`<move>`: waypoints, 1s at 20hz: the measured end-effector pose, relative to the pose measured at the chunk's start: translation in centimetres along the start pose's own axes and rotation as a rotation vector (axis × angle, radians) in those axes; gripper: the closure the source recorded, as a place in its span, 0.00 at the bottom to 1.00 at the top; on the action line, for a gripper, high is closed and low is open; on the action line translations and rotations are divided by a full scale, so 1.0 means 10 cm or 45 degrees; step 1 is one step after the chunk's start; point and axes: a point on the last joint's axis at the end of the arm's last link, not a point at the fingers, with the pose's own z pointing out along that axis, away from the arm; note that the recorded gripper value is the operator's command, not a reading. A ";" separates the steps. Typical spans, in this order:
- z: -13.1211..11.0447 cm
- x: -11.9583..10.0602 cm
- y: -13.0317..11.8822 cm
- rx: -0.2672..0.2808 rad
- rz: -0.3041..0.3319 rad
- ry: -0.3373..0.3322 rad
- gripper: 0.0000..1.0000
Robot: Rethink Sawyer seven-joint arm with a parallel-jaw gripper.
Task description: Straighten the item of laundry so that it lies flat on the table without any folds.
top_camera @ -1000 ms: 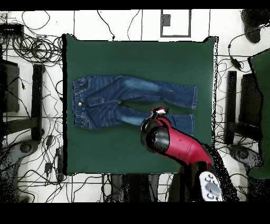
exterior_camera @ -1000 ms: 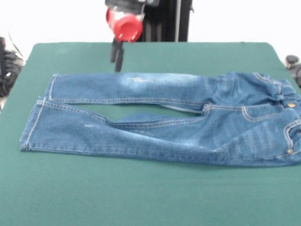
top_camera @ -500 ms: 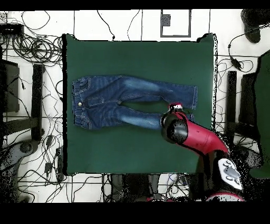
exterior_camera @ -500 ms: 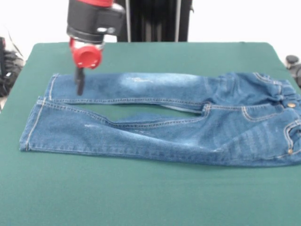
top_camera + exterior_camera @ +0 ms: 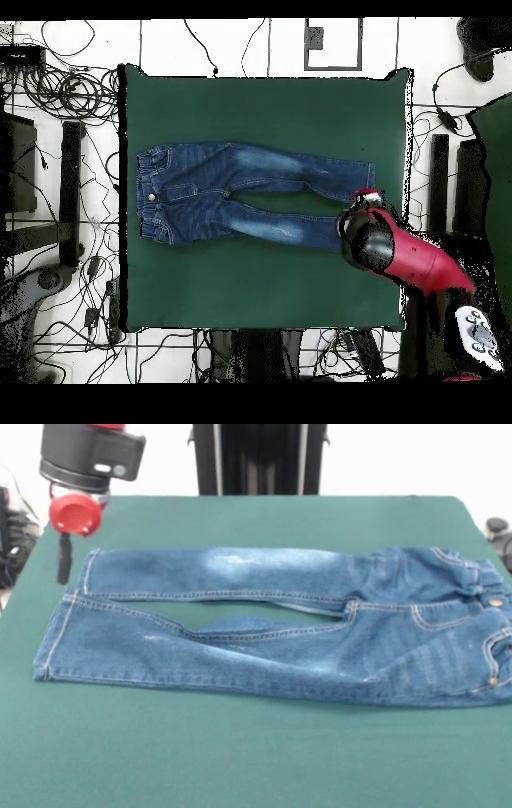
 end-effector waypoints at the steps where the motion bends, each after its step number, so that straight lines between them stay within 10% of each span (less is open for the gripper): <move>1: -0.01 -0.03 0.00 -0.004 -0.002 -0.004 0.00; 10: 0.09 -0.20 0.17 -0.086 0.016 0.025 0.00; 20: 0.46 0.11 0.17 -0.100 -0.011 0.147 0.00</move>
